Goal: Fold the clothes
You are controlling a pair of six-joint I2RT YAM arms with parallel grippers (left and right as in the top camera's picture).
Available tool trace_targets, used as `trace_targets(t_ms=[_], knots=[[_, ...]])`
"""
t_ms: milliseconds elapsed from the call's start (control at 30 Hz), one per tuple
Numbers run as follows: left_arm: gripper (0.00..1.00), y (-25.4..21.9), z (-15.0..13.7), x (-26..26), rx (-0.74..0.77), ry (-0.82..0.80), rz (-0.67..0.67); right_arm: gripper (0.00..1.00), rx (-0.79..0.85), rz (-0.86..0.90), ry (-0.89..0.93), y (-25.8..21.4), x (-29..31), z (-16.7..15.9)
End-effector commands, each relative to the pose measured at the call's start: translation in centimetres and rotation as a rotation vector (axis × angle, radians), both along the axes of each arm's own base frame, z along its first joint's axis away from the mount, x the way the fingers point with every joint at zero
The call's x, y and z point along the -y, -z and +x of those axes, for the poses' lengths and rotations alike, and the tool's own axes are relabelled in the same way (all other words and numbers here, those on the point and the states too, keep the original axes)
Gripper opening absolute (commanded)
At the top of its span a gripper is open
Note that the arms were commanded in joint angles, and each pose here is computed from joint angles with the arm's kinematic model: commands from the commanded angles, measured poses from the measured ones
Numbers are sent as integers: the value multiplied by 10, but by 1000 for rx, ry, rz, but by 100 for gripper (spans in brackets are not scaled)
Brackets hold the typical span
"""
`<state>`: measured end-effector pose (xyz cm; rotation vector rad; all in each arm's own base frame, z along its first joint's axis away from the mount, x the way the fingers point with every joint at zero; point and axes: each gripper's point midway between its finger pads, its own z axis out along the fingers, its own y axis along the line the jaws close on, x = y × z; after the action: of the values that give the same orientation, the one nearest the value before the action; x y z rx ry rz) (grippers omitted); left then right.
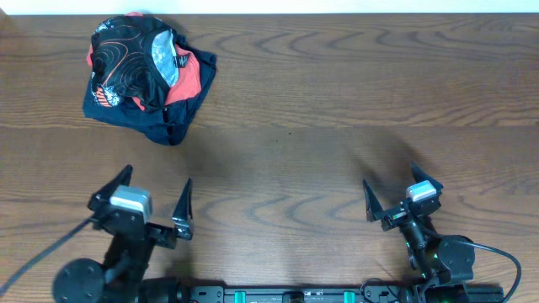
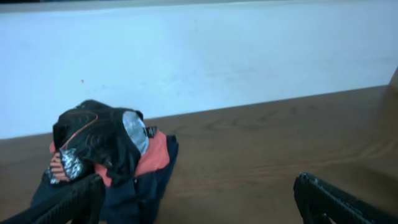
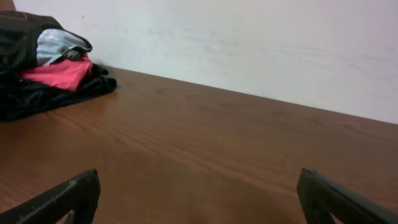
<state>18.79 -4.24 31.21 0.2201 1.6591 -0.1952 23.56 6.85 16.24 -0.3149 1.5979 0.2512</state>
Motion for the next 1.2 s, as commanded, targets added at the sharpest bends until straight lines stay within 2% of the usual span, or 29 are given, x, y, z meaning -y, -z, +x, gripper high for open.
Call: trace_targets(t_ms=[0, 200, 500, 800, 1167], knots=[[98, 18, 0, 1, 25, 0, -28, 99, -1, 6, 11, 0, 2, 0], [98, 47, 8, 0, 72, -1, -70, 99, -1, 6, 11, 0, 2, 0], [98, 105, 29, 7, -16, 26, -70, 99, -1, 6, 10, 0, 2, 0], [98, 125, 47, 12, 74, 45, -70, 99, -1, 6, 11, 0, 2, 0], [98, 167, 49, 13, -40, 42, -69, 99, -1, 6, 11, 0, 2, 0]])
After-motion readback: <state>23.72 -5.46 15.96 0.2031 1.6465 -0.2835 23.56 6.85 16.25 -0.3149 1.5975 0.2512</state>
